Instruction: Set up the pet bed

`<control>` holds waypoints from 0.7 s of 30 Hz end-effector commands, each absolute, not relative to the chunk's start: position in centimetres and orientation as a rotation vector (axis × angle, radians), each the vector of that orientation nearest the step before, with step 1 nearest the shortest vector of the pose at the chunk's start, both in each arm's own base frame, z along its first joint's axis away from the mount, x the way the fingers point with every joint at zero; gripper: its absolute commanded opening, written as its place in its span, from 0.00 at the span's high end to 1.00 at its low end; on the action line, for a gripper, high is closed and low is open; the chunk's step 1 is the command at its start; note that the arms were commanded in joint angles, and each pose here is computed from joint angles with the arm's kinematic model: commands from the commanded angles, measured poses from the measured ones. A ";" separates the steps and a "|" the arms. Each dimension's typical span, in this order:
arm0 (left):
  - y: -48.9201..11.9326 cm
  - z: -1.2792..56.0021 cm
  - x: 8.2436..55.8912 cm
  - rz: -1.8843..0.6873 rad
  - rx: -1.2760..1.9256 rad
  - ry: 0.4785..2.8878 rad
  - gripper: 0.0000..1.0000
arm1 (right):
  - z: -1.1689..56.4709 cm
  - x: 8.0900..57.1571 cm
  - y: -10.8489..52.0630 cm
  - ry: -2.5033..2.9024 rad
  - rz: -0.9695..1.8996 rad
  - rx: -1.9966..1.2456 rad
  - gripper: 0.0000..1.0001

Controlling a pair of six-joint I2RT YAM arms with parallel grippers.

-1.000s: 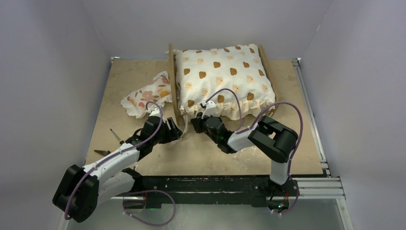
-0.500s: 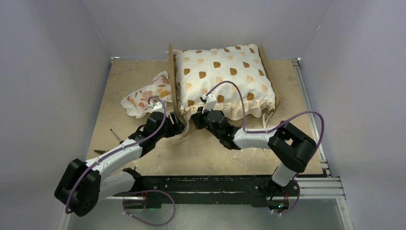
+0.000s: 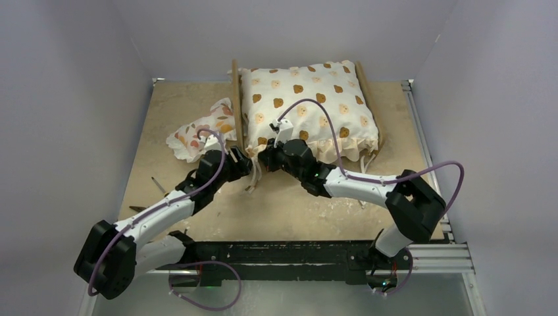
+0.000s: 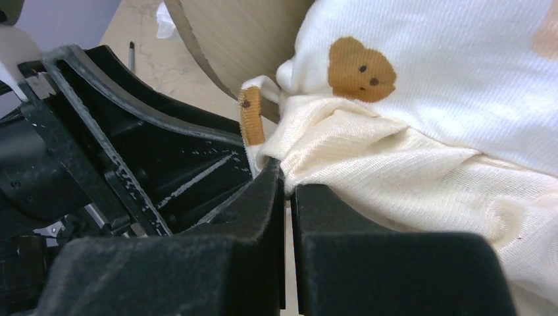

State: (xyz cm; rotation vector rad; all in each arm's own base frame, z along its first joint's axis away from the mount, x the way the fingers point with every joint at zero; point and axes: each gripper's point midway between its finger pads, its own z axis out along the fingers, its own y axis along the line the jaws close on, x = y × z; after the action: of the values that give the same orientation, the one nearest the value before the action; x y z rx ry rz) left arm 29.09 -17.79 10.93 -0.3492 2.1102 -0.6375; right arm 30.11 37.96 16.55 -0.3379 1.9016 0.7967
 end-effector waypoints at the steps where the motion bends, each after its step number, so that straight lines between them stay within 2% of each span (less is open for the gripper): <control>1: -17.8 16.3 30.7 -0.723 -0.443 1.922 0.39 | 20.0 30.1 38.0 1.836 0.822 -0.363 1.00; 10: -16.3 19.3 30.8 -0.763 -0.569 1.786 0.39 | 19.2 30.1 38.2 1.850 0.823 -0.379 1.00; 21: -16.6 20.1 31.2 -0.791 -0.590 1.755 0.40 | 18.6 30.0 38.5 1.858 0.825 -0.403 1.00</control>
State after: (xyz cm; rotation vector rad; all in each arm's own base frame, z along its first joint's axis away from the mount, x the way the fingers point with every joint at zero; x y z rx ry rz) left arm 30.45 -16.21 18.24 -0.5655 1.8191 -0.7482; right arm 29.61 37.62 16.72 -0.3835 1.9108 0.7916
